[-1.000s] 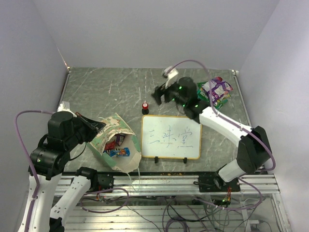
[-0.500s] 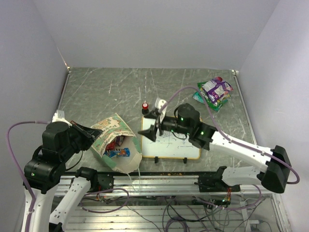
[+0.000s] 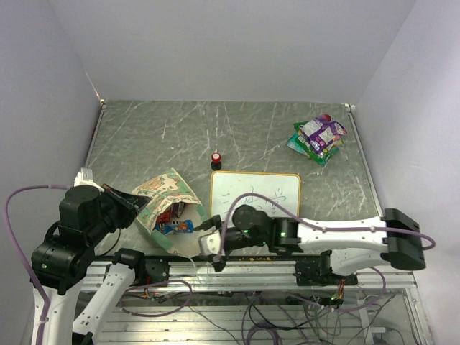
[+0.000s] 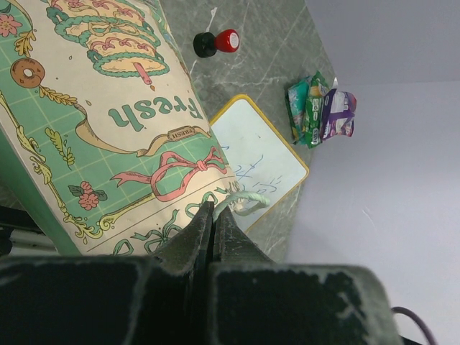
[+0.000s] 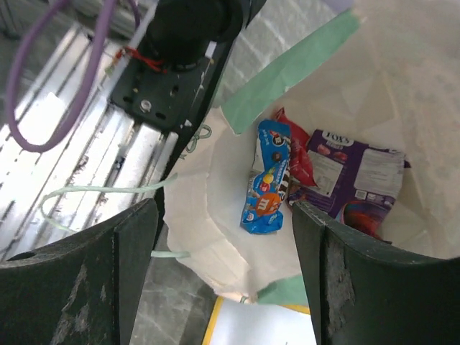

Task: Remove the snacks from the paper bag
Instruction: Take out the snack from the paper bag.

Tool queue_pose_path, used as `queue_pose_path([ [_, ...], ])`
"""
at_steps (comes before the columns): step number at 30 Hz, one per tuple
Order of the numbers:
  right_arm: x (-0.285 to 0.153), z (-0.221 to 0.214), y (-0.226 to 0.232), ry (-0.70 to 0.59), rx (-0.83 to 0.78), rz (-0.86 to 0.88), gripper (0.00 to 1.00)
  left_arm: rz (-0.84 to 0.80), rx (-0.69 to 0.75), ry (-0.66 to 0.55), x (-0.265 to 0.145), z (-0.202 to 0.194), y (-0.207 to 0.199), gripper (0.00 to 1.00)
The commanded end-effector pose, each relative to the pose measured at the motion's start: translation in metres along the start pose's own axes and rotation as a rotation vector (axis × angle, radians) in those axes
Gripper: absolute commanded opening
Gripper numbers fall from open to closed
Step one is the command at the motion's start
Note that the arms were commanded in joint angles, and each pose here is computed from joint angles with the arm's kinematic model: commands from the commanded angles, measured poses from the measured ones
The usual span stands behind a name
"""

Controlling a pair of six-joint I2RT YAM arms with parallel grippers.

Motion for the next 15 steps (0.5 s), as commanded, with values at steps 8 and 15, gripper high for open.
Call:
queue_pose_path([
  [8, 0.071, -0.018, -0.032, 0.037, -0.066, -0.128, 0.64, -0.059, -0.038, -0.023, -0.007, 0.001, -0.007, 0.07],
  [15, 0.089, -0.045, -0.042, 0.072, -0.023, -0.215, 0.63, -0.071, -0.026, -0.004, -0.005, -0.001, -0.009, 0.07],
])
Point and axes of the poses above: each gripper's point midway between its finger pads, its own x axis out along the fingers, its own y axis along the line the jaws close on, z = x × y, the point moved 3 cm from there along -x, back along the fingers, and after that the axes turned 8 degrees about x, right-handed, at the moved point
